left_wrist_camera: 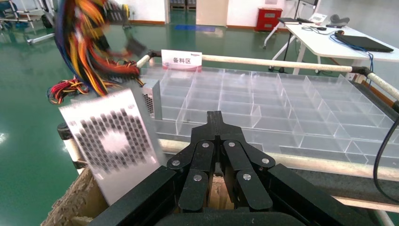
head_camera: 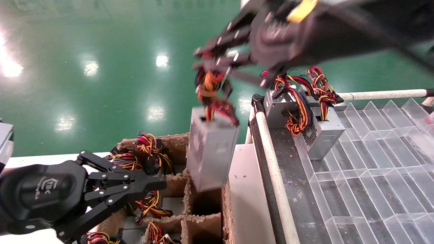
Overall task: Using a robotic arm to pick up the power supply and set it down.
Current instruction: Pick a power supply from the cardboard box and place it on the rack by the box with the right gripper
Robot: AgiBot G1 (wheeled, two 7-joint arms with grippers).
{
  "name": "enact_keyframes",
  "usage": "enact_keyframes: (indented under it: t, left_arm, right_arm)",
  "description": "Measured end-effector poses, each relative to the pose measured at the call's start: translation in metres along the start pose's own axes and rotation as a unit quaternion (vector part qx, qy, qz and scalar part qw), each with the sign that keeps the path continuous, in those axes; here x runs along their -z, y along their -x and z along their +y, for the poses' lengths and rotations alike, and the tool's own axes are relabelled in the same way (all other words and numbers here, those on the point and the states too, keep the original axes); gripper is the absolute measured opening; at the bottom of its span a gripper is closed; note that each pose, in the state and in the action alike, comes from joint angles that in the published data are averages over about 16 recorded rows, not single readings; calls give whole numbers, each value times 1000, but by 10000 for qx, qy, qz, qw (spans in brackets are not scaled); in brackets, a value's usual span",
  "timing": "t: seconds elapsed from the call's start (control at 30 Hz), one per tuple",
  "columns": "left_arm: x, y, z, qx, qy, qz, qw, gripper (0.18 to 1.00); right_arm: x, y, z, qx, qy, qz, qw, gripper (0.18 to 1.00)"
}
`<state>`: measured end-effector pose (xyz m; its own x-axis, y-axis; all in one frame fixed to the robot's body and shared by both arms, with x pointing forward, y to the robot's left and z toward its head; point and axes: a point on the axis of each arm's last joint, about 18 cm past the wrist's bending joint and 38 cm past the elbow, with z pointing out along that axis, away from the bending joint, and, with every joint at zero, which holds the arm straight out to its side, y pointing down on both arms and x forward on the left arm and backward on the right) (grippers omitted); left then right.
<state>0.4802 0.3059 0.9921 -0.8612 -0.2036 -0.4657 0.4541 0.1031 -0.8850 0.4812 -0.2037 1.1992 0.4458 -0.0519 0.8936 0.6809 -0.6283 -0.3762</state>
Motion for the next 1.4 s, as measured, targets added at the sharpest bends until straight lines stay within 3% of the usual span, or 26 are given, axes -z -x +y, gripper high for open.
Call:
enact_keyframes:
  t: [0.27, 0.57, 0.9, 1.4]
  left_arm:
    - [0, 0, 0, 0, 0, 0, 10000, 192]
    - [0, 0, 0, 0, 0, 0, 10000, 192]
    - [0, 0, 0, 0, 0, 0, 10000, 192]
    - [0, 0, 0, 0, 0, 0, 10000, 192]
  right_arm:
    - [34, -13, 1, 59, 191, 480, 9986, 243]
    - [68, -12, 28, -384, 583, 839, 9940, 243]
    - [105, -1, 58, -922, 975, 1081, 9850, 240]
    - [163, 30, 77, -1539, 1329, 1153, 9723, 235]
